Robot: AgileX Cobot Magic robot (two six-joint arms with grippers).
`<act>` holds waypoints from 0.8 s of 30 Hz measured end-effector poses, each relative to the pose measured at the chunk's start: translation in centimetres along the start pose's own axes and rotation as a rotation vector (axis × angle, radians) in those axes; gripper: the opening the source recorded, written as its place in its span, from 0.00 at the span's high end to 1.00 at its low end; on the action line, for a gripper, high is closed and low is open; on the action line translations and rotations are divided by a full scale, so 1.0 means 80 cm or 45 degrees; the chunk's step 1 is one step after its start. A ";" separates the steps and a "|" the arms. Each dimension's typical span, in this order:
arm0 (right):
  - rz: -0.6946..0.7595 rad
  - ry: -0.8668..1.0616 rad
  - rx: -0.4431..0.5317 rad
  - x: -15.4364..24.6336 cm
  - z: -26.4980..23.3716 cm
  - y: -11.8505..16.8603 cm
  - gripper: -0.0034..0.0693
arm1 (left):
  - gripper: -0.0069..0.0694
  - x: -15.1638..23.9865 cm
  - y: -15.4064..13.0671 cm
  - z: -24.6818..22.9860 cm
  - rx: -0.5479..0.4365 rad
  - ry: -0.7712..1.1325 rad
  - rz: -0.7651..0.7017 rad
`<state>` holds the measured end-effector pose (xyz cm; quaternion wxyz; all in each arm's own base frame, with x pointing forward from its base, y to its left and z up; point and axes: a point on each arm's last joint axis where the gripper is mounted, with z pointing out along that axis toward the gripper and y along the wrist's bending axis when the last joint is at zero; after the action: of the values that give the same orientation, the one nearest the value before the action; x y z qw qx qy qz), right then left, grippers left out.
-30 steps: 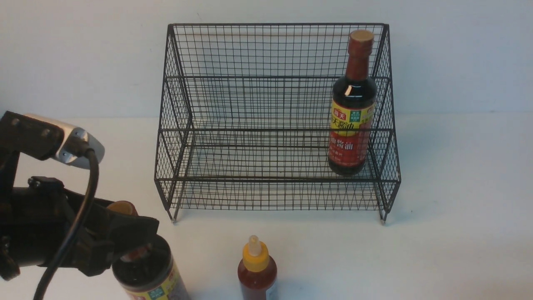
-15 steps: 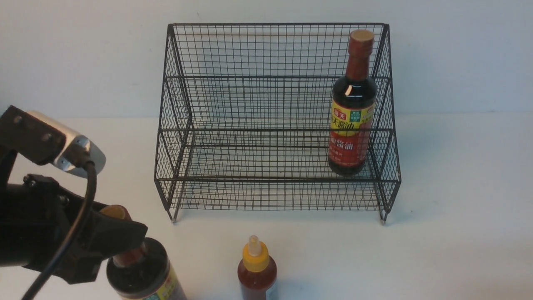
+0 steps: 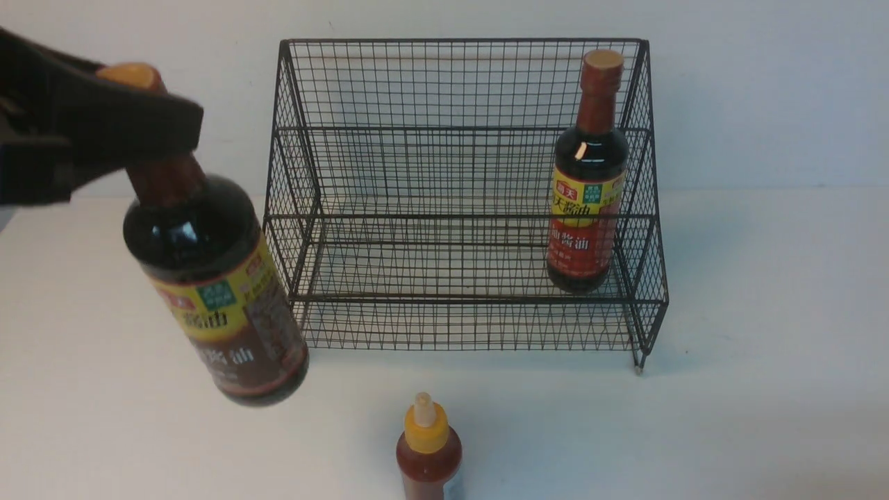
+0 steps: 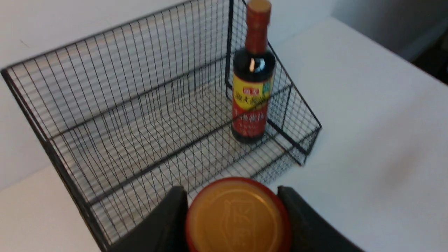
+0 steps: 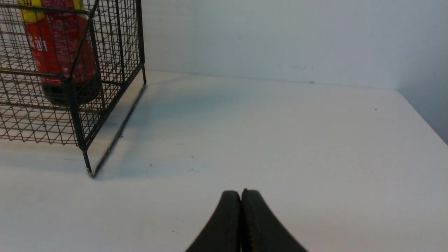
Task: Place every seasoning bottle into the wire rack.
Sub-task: Use the left arm to put the condiment bottle back on the shelf
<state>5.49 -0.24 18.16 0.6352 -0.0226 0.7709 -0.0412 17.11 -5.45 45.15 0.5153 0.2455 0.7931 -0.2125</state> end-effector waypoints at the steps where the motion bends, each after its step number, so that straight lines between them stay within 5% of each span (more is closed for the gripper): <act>1: 0.000 0.000 0.000 0.000 0.000 0.000 0.97 | 0.53 -0.007 0.005 0.004 -0.010 -0.035 -0.019; 12: 0.000 0.000 0.000 0.000 0.000 0.000 0.97 | 0.53 -0.074 0.071 0.073 -0.032 -0.313 -0.172; 24: 0.000 0.000 0.000 0.000 0.000 0.000 0.97 | 0.53 -0.092 0.129 0.149 -0.016 -0.335 -0.091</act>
<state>5.49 -0.24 18.16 0.6352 -0.0226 0.7709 -0.0411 34.46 -5.65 46.55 0.6083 0.1838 0.7283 -0.2563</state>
